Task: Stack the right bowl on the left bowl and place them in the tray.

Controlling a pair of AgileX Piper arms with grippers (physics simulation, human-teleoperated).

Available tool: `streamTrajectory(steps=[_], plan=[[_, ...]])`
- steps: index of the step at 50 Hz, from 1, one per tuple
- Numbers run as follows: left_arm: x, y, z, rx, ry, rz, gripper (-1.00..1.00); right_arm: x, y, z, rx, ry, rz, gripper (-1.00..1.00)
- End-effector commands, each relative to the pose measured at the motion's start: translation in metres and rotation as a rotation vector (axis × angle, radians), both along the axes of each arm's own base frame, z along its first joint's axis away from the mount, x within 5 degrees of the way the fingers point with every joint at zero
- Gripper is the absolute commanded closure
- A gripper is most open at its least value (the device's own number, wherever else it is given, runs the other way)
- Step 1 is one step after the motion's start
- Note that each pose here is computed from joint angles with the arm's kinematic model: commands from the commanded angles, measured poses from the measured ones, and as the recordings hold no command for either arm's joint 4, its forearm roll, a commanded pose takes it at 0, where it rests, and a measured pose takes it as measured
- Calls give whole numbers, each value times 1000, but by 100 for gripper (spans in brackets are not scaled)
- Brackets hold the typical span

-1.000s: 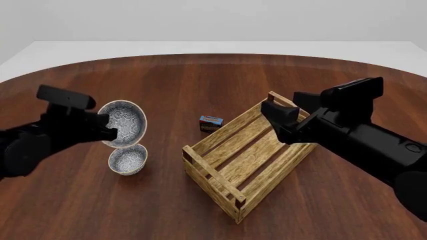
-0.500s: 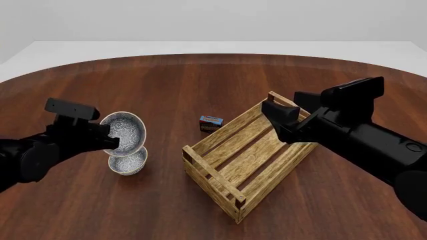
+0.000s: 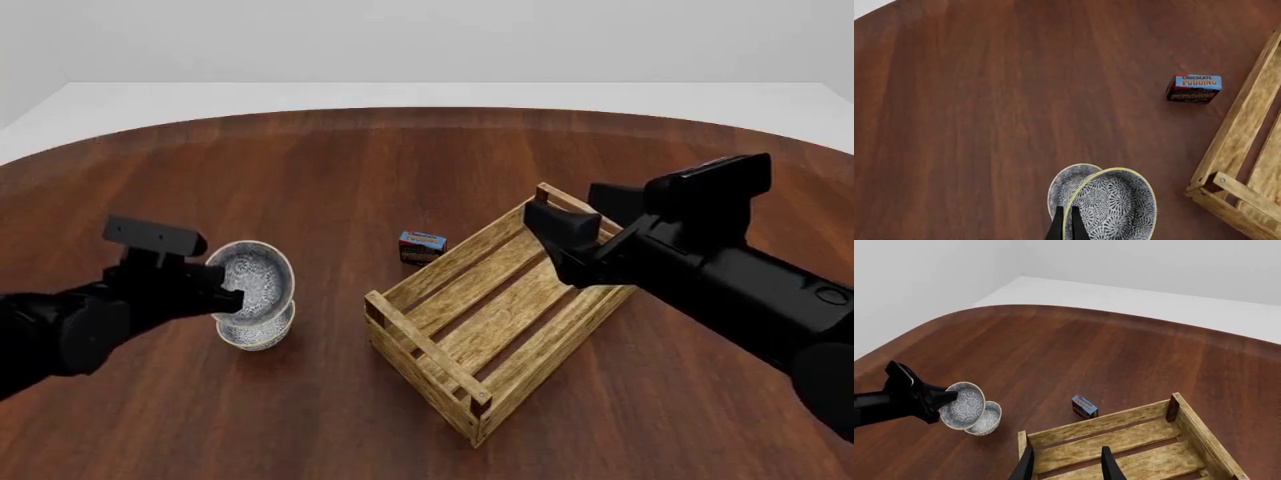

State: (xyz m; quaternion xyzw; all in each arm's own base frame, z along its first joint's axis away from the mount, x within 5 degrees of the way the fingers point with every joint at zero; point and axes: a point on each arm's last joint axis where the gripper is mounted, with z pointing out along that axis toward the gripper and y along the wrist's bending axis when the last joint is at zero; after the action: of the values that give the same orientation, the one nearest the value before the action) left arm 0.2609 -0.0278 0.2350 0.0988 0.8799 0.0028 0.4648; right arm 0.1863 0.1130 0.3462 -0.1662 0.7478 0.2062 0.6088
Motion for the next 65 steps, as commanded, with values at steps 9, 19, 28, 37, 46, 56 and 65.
streamTrajectory(steps=[9, 19, 28, 37, 46, 56, 65], plan=[[8, 5, -15, -3, 16, 25, 100, -1, -1, 1, 0, -2, 1, -100], [19, 9, -26, -3, 30, 44, 100, -1, -1, 0, -1, -1, 0, -100], [26, 13, -36, 2, 43, 54, 100, -1, -1, 1, 1, -2, -1, -100], [31, 15, -48, 10, 59, 57, 100, -2, -2, 2, 2, -4, -2, -100], [36, 17, -61, 14, 72, 64, 100, -2, -1, 2, 4, -4, -1, -100], [37, 17, -65, 10, 81, 68, 100, -2, -1, 1, 3, -5, 0, -100], [37, 16, -63, 1, 83, 70, 100, -2, -1, 2, 2, -6, 0, -100]])
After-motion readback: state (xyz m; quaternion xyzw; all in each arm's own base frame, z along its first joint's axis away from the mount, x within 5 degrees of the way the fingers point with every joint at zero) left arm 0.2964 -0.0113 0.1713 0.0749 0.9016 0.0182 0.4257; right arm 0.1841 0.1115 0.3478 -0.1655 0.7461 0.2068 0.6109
